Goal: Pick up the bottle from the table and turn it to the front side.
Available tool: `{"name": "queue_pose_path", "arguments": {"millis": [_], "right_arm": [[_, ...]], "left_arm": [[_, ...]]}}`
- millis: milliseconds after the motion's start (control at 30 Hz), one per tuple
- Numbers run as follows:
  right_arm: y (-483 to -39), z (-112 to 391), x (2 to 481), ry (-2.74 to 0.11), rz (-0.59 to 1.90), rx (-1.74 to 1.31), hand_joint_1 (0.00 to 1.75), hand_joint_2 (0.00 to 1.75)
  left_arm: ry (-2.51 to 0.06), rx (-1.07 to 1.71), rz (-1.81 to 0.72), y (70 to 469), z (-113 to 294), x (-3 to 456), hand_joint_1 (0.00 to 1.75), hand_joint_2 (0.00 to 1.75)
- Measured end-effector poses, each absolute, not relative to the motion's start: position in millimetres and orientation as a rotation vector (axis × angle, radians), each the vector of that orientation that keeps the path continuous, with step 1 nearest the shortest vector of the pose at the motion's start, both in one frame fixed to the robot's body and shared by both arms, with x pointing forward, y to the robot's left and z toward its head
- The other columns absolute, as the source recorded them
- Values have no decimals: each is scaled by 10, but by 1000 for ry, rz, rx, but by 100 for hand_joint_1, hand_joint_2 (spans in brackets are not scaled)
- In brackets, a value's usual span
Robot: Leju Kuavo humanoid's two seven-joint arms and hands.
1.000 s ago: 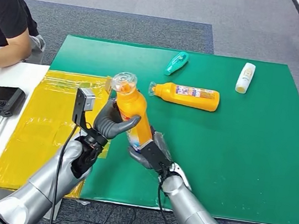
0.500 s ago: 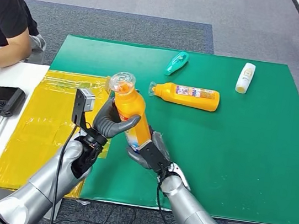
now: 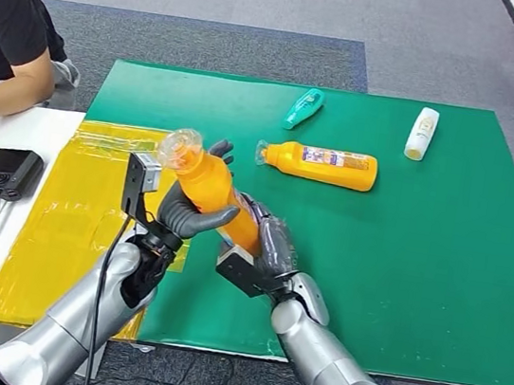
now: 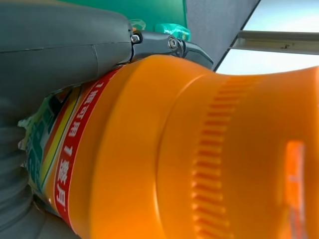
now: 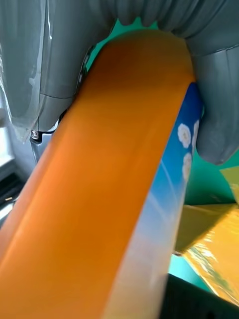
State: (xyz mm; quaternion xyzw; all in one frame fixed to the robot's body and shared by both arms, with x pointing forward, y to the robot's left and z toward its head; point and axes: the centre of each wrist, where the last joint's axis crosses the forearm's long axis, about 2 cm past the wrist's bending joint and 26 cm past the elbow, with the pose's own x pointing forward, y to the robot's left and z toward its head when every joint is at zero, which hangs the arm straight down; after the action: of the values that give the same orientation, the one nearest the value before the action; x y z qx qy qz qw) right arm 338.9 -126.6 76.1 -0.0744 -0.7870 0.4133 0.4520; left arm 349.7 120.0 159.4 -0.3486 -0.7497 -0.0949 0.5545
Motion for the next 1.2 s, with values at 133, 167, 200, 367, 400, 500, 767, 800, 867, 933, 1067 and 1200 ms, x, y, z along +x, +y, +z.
{"name": "queue_pose_path", "arguments": {"millis": [133, 167, 200, 367, 400, 500, 767, 800, 867, 933, 1067, 1200], "right_arm": [[-1246, 777, 3386, -1962, 1047, -232, 175, 175], [-1242, 780, 3388, -1964, 1050, -232, 175, 175], [-1240, 783, 3390, -1964, 1051, -232, 175, 175], [-1233, 796, 3399, -1968, 1054, -235, 175, 175], [-1232, 799, 3401, -1969, 1055, -235, 175, 175], [-1230, 801, 3402, -1970, 1057, -234, 175, 175], [-1213, 809, 3405, -1974, 1053, -204, 175, 175], [-1212, 807, 3404, -1971, 1045, -191, 175, 175], [-1211, 799, 3399, -1965, 1026, -165, 175, 175], [-1212, 787, 3391, -1961, 1006, -140, 175, 175], [-1217, 761, 3371, -1961, 963, -101, 138, 175], [-1218, 741, 3354, -1965, 919, -83, 13, 175]], "left_arm": [[-1770, -819, -225, 1206, 1607, 3510, 95, 175], [-1771, -816, -223, 1208, 1608, 3513, 139, 175], [-1772, -813, -220, 1210, 1609, 3515, 175, 175], [-1785, -797, -210, 1214, 1608, 3518, 175, 175], [-1786, -796, -208, 1215, 1608, 3519, 175, 175], [-1788, -792, -205, 1218, 1608, 3521, 175, 175], [-1822, -764, -191, 1221, 1610, 3527, 175, 175], [-1826, -758, -191, 1222, 1610, 3528, 175, 175], [-1836, -744, -192, 1228, 1609, 3530, 175, 175], [-1847, -728, -193, 1246, 1604, 3533, 175, 175], [-1872, -681, -210, 1334, 1578, 3524, 175, 175], [-1899, -628, -224, 1439, 1556, 3502, 175, 175]]}}
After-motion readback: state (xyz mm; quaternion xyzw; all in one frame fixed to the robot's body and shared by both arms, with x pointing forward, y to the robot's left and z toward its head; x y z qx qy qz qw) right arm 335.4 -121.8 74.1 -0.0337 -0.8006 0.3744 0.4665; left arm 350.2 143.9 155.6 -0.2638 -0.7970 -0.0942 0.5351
